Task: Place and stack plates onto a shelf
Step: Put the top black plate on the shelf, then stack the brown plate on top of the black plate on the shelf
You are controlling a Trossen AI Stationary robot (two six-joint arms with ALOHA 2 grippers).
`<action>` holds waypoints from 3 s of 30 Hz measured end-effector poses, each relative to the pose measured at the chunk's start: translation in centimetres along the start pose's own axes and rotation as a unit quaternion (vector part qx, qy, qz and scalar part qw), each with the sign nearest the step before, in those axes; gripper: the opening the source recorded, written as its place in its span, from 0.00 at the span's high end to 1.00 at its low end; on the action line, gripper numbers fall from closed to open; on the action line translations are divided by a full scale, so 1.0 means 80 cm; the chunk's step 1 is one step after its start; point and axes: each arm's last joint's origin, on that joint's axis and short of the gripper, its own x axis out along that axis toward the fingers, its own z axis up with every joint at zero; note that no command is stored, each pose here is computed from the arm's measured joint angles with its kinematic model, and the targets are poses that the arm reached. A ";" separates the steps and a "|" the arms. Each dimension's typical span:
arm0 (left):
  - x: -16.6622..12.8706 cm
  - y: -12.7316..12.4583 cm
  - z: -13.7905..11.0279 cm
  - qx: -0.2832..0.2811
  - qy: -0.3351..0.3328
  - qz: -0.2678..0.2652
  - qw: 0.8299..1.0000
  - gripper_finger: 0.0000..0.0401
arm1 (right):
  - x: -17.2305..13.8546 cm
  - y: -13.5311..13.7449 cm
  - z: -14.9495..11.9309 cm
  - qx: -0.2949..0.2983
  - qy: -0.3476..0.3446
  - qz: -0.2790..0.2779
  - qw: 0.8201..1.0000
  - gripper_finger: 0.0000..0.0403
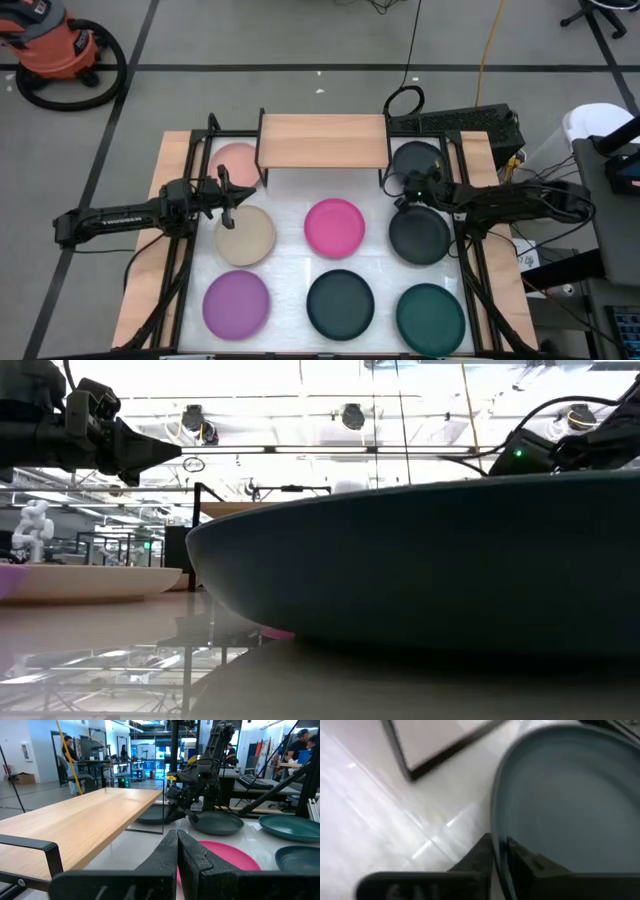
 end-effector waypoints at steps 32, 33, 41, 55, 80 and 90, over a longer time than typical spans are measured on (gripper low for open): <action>0.000 0.000 0.000 0.000 0.000 0.000 1.000 0.99 | -0.117 0.030 0.252 -0.123 -0.351 0.200 0.906 1.00; 0.000 0.000 0.000 0.000 0.000 0.000 1.000 0.99 | -0.108 0.037 0.253 -0.135 -0.335 0.200 0.911 1.00; 0.000 0.000 0.000 0.000 0.000 0.000 1.000 0.99 | -0.050 0.065 0.243 -0.177 -0.258 0.200 0.929 1.00; 0.000 0.000 0.000 0.000 0.000 0.000 1.000 0.99 | -0.037 0.068 0.233 -0.169 -0.206 0.207 0.941 0.91; 0.000 0.000 0.000 0.000 0.000 0.000 1.000 0.99 | -0.192 0.047 0.190 -0.144 -0.328 0.317 0.878 0.80; 0.000 0.000 0.000 0.000 0.000 0.000 1.000 0.99 | -0.158 0.071 0.092 -0.134 -0.435 0.392 0.799 0.80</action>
